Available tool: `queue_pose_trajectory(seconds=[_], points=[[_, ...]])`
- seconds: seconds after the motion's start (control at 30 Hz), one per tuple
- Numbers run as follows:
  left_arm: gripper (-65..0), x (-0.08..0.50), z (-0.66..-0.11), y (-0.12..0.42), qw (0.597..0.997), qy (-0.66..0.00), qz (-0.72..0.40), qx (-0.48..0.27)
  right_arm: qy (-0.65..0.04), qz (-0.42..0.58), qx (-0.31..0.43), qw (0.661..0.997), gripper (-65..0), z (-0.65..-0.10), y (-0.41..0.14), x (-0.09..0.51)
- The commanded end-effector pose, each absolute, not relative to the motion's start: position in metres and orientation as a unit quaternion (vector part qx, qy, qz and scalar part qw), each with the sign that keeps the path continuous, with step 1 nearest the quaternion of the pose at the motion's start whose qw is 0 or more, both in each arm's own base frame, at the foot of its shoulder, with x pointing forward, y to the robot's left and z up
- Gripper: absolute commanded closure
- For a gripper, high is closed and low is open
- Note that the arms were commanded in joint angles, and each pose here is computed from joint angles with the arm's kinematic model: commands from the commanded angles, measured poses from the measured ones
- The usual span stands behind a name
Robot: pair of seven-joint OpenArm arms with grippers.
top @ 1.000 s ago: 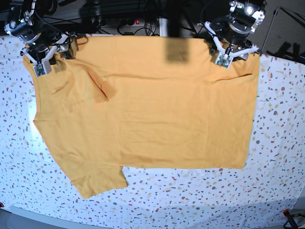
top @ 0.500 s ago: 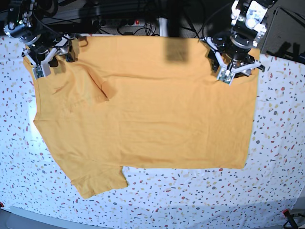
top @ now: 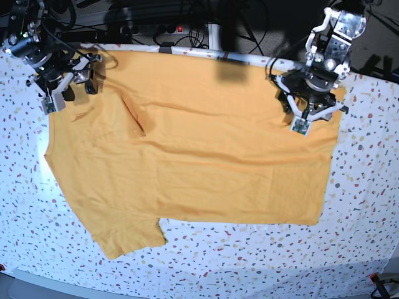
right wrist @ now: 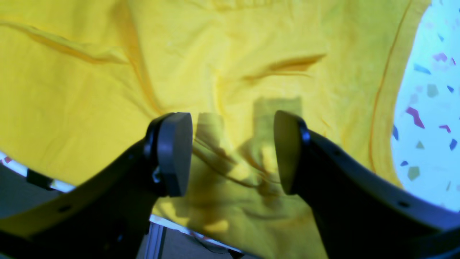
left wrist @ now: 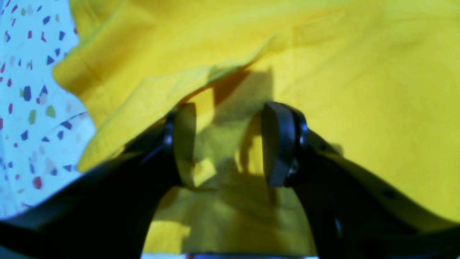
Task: Fold the T-shirt properly
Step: 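Open both grippers and raise them off the shirt's collar edge, then move the left gripper along the shirt side to the hem corner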
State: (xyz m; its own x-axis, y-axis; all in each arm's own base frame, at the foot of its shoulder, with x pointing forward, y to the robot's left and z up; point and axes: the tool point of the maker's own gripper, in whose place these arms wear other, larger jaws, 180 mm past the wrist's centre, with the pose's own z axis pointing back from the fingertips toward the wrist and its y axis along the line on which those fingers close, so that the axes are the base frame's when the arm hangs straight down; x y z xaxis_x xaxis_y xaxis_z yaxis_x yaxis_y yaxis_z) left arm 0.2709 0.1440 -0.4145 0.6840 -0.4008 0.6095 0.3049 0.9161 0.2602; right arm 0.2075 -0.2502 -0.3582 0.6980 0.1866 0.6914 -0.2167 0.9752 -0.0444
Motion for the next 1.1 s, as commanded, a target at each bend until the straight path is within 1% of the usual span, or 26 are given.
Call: queue_pose_trajectory(seconds=[0.0, 0.13, 0.27, 0.4, 0.57, 0.77, 0.83, 0.97, 1.07], points=[[-29.0, 0.278, -0.407, 0.15, 0.911, -0.355, -0.192, 0.082, -0.392, 0.118, 0.018, 0.912, -34.4, -0.347, -0.25, 0.214], [-29.0, 0.273, -0.411, 0.153, 0.916, -0.341, -0.194, 0.087, -0.392, 0.118, 0.018, 0.912, -34.3, -0.346, -0.25, 0.215], [-29.0, 0.281, -0.404, 0.16, 0.905, -0.353, -0.207, 0.117, -0.392, 0.118, 0.018, 0.912, -34.4, -0.346, -0.25, 0.215], [-29.0, 0.291, -0.396, 0.161, 0.898, -0.365, -0.209, 0.127, -0.393, 0.118, 0.018, 0.912, -34.3, -0.346, -0.25, 0.215], [-29.0, 0.309, -0.381, 0.159, 0.886, -0.394, -0.209, 0.128, -0.393, 0.118, 0.018, 0.912, -34.4, -0.346, -0.25, 0.215], [-29.0, 0.343, -0.358, 0.149, 0.852, -0.461, -0.219, 0.114, -0.396, 0.118, 0.018, 0.911, -34.4, -0.345, -0.25, 0.216], [-29.0, 0.352, -0.362, 0.156, 0.852, -0.461, -0.216, 0.121, -0.397, 0.118, 0.019, 0.91, -34.3, -0.345, -0.25, 0.216], [-29.0, 0.377, -0.365, 0.169, 0.857, -0.459, -0.199, 0.125, -0.435, 0.118, 0.021, 0.892, -34.4, -0.331, -0.248, 0.231], [-29.0, 0.403, -0.341, 0.165, 0.85, -0.485, -0.177, 0.102, -0.487, 0.118, 0.021, 0.865, -34.4, -0.31, -0.246, 0.253]])
